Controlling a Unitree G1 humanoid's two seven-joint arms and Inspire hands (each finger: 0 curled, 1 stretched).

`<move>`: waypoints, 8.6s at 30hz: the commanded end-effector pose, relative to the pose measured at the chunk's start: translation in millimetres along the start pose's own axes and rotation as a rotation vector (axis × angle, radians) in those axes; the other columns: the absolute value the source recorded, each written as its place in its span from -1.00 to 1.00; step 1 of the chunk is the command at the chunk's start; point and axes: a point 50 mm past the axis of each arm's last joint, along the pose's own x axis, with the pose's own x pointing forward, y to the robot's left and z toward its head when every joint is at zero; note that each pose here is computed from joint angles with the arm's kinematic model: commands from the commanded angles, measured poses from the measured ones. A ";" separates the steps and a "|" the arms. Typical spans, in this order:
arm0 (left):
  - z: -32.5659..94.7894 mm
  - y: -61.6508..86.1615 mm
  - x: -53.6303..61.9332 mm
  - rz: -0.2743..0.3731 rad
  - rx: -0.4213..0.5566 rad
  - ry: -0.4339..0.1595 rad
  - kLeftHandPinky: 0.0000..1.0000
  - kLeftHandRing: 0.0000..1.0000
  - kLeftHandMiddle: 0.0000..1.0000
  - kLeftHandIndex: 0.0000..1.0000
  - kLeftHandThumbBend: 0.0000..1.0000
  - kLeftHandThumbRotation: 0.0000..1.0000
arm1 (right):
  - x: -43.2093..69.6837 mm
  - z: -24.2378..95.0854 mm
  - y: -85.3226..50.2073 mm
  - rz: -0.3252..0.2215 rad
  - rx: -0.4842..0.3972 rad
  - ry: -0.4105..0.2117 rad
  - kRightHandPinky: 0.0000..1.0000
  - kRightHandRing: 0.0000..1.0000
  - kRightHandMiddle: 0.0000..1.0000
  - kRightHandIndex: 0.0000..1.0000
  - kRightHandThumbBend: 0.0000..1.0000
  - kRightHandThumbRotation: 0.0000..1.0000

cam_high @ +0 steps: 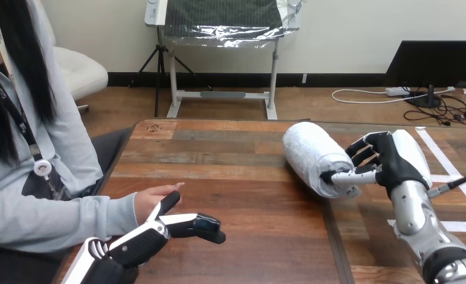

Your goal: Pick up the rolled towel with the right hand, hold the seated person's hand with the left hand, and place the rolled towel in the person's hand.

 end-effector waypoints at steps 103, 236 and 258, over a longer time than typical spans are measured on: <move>-10.7 16.9 28.9 -0.033 0.032 -0.078 0.90 0.43 0.36 0.46 0.74 0.06 | -78.5 -27.1 -19.0 -0.042 0.294 -0.289 -0.29 -0.21 -0.07 0.04 0.49 -1.00; -19.6 1.2 44.1 -0.009 -0.020 -0.161 0.94 0.35 0.30 0.43 0.70 0.08 | -16.9 106.8 -199.3 0.301 -0.612 -0.446 0.40 0.51 0.55 0.57 1.00 -0.79; -10.5 -0.3 31.0 -0.002 0.000 -0.144 0.94 0.35 0.31 0.43 0.73 0.11 | 10.9 85.0 -138.9 0.313 -0.942 -0.476 0.47 0.71 0.65 0.68 1.00 -0.50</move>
